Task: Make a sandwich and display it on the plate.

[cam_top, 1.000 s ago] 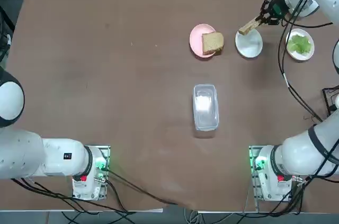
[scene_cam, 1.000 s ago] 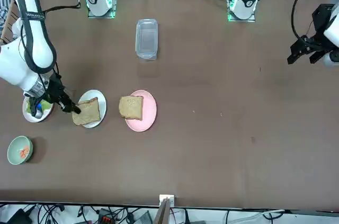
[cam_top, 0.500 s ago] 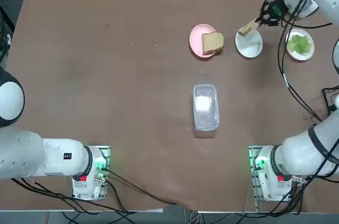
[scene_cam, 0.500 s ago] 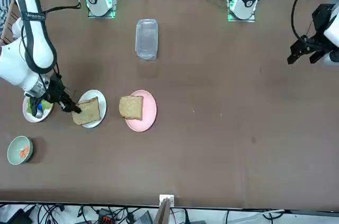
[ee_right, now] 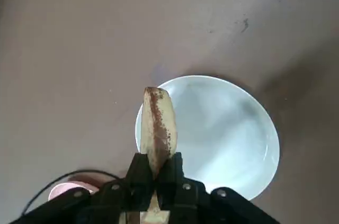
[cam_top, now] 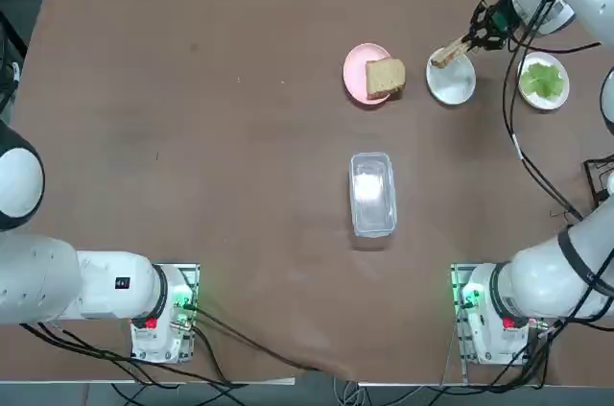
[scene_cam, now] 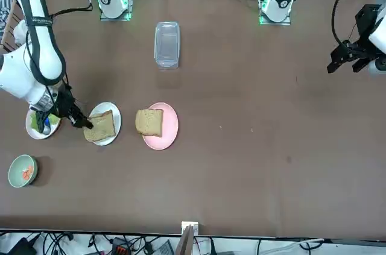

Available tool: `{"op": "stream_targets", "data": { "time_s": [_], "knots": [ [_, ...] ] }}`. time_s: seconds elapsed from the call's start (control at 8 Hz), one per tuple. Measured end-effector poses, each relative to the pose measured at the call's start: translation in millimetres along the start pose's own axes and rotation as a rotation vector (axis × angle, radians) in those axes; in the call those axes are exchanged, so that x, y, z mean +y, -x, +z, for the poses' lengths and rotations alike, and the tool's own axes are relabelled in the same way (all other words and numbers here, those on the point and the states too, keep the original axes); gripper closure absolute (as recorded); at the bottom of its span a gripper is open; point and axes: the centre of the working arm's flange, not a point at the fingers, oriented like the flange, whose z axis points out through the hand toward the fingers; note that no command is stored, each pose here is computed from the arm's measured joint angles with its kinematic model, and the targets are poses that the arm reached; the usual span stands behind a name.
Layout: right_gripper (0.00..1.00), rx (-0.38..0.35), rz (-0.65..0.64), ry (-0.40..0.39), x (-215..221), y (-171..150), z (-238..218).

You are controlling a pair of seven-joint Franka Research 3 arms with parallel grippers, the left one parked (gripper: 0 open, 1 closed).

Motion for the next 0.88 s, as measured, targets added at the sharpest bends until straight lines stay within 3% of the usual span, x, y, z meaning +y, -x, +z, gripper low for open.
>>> {"op": "stream_targets", "data": {
  "time_s": [0.5, 0.62, 0.88],
  "knots": [
    [0.91, -0.005, -0.022, 0.005, 2.0, -0.5, 4.5],
    [0.78, -0.008, -0.069, 0.006, 2.6, -0.5, 5.7],
    [0.39, -0.01, -0.121, 0.008, 6.4, -3.0, 7.3]
  ]
}}
